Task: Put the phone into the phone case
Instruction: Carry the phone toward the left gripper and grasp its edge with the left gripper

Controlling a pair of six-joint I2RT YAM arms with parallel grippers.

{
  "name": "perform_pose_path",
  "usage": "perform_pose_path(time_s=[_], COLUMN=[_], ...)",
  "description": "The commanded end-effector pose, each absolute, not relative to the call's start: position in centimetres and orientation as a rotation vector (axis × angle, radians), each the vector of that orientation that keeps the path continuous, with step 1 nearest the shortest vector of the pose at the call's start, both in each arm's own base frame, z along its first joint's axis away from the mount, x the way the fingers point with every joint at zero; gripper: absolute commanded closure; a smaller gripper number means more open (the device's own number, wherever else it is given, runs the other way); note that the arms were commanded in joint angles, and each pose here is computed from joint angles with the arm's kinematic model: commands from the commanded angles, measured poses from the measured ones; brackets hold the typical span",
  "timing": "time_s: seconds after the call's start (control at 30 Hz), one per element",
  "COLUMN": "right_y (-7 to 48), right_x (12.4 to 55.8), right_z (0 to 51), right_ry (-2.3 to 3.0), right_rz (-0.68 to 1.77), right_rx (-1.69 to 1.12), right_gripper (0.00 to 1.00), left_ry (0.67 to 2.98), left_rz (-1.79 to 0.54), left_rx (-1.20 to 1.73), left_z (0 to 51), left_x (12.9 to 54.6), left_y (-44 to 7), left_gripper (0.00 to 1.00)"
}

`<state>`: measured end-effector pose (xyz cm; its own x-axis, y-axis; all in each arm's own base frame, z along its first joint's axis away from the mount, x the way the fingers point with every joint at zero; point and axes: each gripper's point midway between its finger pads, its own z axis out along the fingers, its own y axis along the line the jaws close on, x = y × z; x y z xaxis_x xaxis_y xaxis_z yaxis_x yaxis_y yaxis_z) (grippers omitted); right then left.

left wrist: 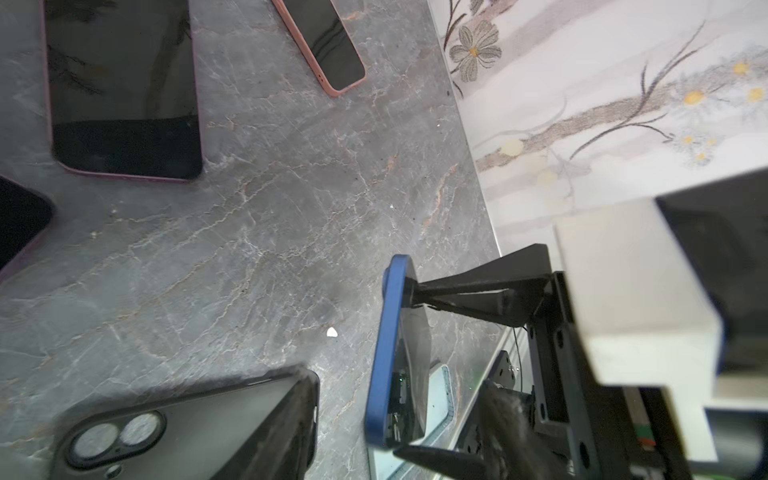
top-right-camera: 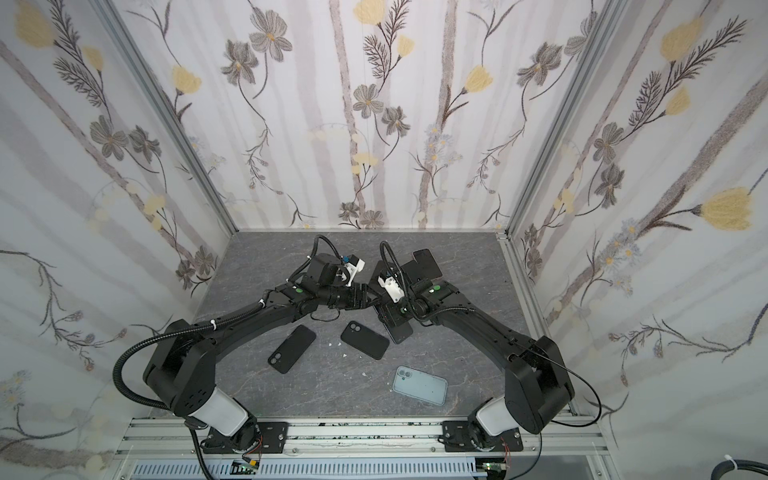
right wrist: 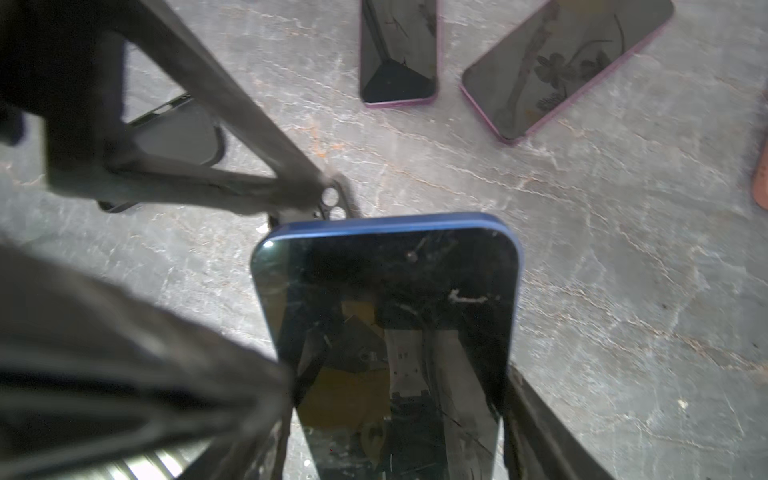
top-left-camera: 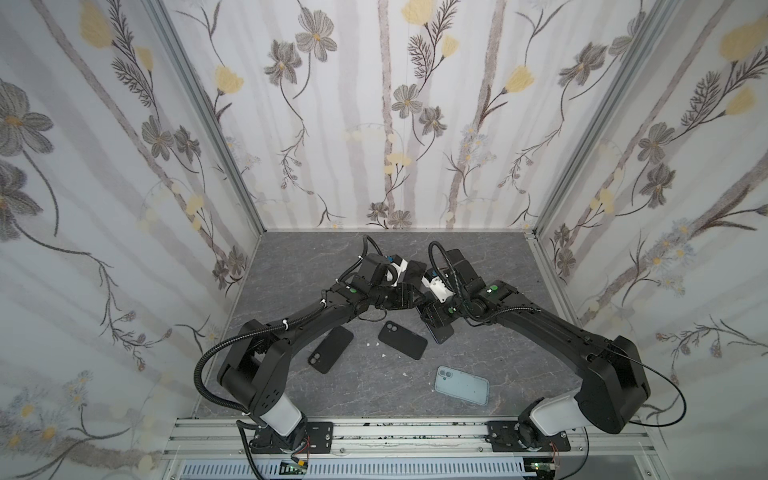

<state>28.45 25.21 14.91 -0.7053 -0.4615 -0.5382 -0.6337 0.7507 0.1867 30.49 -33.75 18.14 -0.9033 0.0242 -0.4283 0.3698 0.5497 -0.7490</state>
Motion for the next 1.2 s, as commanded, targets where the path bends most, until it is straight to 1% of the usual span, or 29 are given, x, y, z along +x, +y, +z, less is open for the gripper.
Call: perform_pose_path(time_s=[0.0,0.13,0.37,0.47,0.53,0.57,0.63,0.67,0.7,0.77,0.9,1.03,1.17], right_y=[26.3,27.1,27.3,27.3,27.3,27.2,27.2,27.2,27.2,27.4,28.1,28.9,29.5], right_x=[28.1,27.8,27.9,27.9,28.0,28.0,28.1,28.1,28.2,28.3,28.7,29.2,29.6], right_z=[16.1,16.6,17.0,17.0,17.0,17.1,17.3,17.4,17.7,18.2,20.5,23.9,28.2], right_ry=[2.431,2.410,2.396,2.398,2.397,2.397,2.391,2.390,2.385,2.373,2.322,2.230,2.122], right_rz=[0.537,0.547,0.536,0.531,0.526,0.523,0.513,0.513,0.516,0.524,0.590,0.689,0.791], right_rx=[-0.879,-0.900,-0.895,-0.893,-0.888,-0.885,-0.873,-0.869,-0.862,-0.843,-0.773,-0.682,-0.578], right_gripper=[0.46,0.46,0.46,0.46,0.45,0.45,0.42,0.40,0.37,0.26,0.13,0.08,0.08], left_ry=[2.399,2.421,2.417,2.413,2.414,2.412,2.405,2.399,2.393,2.370,2.291,2.197,2.067], left_rz=[-1.368,-1.382,-1.396,-1.394,-1.390,-1.391,-1.389,-1.392,-1.394,-1.400,-1.419,-1.421,-1.399], left_rx=[0.338,0.338,0.349,0.346,0.337,0.331,0.316,0.306,0.291,0.255,0.170,0.078,-0.030], left_z=[18.8,18.2,18.5,18.6,18.6,18.7,18.9,19.1,19.3,19.9,22.0,24.4,27.6], left_x=[29.9,29.4,28.8,28.8,28.9,28.9,29.1,29.2,29.3,29.8,31.0,32.3,33.9], left_y=[-34.1,-34.0,-33.8,-33.7,-33.5,-33.5,-33.3,-33.2,-33.0,-32.6,-31.3,-29.4,-26.5], left_gripper=[0.41,0.52,0.76,0.85,0.87,0.90,0.93,0.97,0.98,1.00,1.00,1.00,1.00])
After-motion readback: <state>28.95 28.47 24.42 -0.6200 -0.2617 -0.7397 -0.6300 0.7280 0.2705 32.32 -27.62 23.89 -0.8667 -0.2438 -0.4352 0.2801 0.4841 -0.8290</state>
